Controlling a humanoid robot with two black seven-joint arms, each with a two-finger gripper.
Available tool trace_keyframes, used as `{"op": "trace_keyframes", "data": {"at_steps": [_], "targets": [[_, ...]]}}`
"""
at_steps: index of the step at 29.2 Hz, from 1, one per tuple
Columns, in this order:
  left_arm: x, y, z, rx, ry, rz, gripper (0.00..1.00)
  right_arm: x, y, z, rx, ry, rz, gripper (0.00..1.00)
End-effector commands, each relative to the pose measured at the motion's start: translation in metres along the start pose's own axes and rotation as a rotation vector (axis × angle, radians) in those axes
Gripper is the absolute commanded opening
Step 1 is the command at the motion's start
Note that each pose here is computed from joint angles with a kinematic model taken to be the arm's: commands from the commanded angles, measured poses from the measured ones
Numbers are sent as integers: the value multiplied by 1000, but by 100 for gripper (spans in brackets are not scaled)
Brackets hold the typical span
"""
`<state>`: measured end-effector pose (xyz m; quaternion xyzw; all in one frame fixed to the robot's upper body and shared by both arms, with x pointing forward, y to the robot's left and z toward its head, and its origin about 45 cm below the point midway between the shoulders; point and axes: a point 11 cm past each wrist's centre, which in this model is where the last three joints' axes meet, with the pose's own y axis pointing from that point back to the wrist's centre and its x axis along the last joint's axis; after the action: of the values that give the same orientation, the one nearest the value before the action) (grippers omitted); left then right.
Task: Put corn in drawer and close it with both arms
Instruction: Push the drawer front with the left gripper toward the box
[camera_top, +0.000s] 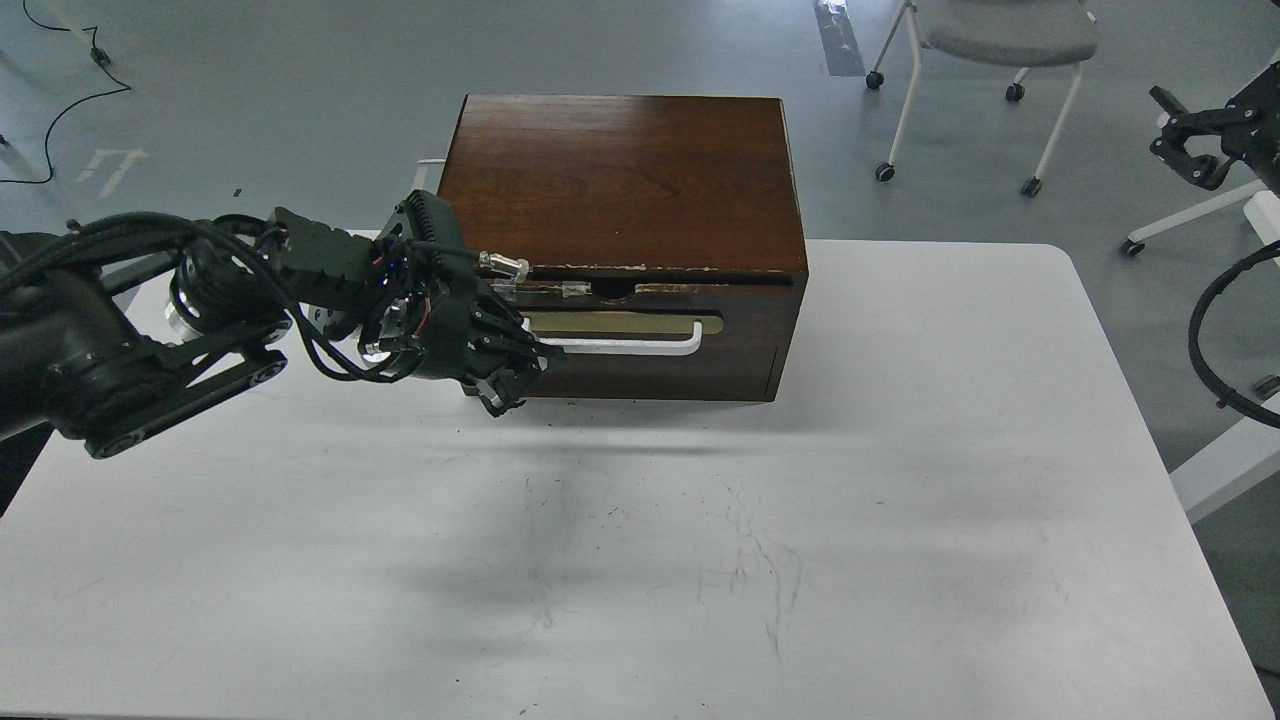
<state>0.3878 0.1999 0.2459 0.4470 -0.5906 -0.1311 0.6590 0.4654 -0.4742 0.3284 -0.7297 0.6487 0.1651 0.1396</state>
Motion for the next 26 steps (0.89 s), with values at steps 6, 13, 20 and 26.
{"op": "trace_keyframes", "data": {"at_steps": [6,13,20,26], "targets": [[2,4,-9,27,12,20,0,-2,-1,-4,20,-1,-5,100],[0,4,-12,34,18,15,0,-2,-1,-5,21,0,-5,100],[15,11,6,-53,101,99,0,3,3,-10,24,9,7,100],[46,39,5,-208,487,358,100,12,11,-25,46,25,27,100]]}}
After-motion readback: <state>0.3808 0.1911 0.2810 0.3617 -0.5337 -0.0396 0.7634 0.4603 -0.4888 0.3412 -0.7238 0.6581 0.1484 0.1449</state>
